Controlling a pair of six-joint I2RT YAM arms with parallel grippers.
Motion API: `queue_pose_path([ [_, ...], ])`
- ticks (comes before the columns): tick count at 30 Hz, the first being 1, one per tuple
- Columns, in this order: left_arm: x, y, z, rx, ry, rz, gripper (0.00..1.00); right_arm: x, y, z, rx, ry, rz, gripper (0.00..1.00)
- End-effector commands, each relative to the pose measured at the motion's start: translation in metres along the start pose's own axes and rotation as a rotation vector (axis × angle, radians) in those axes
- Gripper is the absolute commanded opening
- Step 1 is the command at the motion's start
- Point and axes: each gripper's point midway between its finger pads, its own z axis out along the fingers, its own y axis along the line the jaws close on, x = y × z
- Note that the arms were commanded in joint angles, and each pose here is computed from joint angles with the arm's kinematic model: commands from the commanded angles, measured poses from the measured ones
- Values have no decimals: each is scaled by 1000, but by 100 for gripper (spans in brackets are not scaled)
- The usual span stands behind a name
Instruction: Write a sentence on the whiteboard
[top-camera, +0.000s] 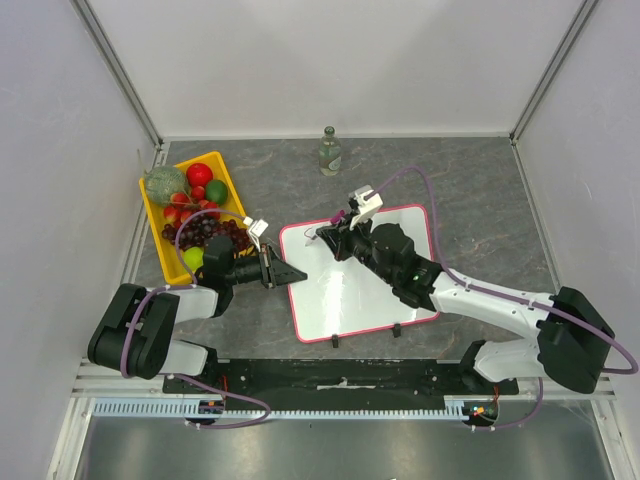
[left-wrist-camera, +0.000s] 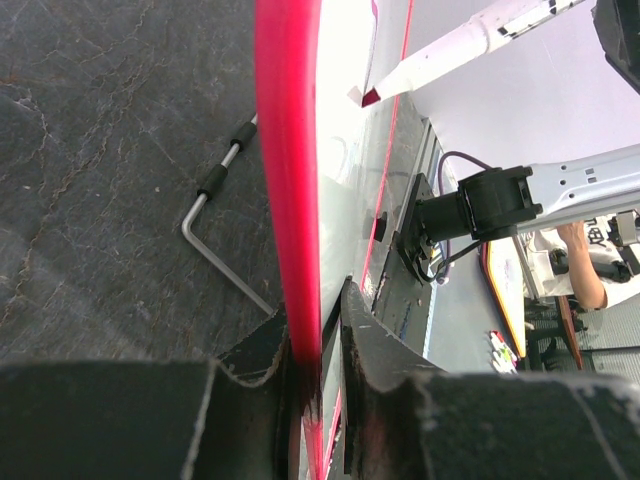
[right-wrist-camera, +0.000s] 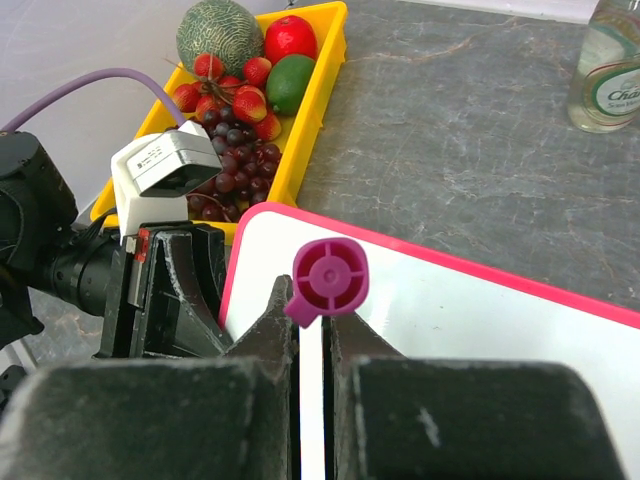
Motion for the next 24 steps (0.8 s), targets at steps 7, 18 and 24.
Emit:
queue_pose_path([
  [7, 17, 17, 0, -55, 37, 30, 2, -29, 5, -3, -18, -78, 64, 0],
  [18, 16, 16, -1, -56, 31, 43, 2, -80, 7, -34, -102, -175, 120, 0],
  [24, 16, 16, -1, -55, 32, 42, 2, -77, -11, -40, -44, -164, 73, 0],
])
